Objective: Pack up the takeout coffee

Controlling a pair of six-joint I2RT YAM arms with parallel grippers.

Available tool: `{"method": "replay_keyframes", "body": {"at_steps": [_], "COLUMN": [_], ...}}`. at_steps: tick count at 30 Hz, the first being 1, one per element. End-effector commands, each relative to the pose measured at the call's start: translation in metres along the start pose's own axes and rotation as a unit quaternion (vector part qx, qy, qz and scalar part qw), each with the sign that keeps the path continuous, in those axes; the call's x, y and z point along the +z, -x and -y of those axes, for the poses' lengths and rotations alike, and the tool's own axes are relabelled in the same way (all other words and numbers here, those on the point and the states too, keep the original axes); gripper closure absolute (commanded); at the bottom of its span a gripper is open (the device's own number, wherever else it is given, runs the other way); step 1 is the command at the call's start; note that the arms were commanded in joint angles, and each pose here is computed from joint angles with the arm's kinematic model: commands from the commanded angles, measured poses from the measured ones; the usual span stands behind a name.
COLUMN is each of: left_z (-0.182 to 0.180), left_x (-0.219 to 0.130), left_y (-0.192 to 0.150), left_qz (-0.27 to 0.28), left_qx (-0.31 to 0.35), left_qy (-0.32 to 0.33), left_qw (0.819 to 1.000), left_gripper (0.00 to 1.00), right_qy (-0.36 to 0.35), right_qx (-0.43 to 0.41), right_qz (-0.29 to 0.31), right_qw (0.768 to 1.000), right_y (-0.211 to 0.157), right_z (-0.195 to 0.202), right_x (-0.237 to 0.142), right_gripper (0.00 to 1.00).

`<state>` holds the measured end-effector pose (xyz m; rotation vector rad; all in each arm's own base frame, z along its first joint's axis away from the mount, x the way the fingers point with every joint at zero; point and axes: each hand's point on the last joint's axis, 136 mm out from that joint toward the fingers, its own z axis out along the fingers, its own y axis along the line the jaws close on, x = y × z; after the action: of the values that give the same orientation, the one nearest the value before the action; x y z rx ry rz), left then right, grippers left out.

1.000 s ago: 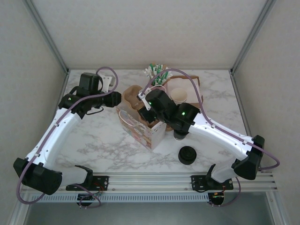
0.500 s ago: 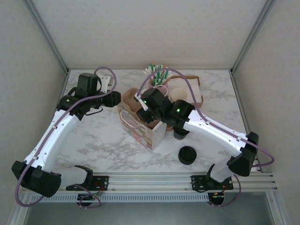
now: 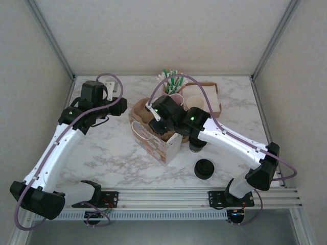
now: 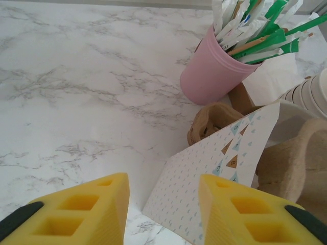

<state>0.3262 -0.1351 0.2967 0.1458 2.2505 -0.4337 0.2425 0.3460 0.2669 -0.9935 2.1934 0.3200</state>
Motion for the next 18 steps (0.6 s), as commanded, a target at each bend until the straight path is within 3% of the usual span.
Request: {"method": "replay_keyframes", "body": {"at_steps": [1,18], "left_z": [-0.006,0.006], "left_x": [-0.003,-0.003], "left_y": [0.003,-0.001], "left_qz": [0.012,0.000], "left_qx": [-0.009,-0.004], "left_qy": [0.008,-0.026], "left_qw": [1.000,1.000], "left_gripper": [0.58,0.50], "right_qy": [0.001,-0.006], "right_qx": [0.001,-0.001], "right_qz": [-0.010,-0.043], "right_qw": [1.000,0.999], "right_y": [0.001,-0.009], "right_z": [0.000,0.001], "right_x": [0.000,0.013], "right_gripper": [0.66,0.67]}}
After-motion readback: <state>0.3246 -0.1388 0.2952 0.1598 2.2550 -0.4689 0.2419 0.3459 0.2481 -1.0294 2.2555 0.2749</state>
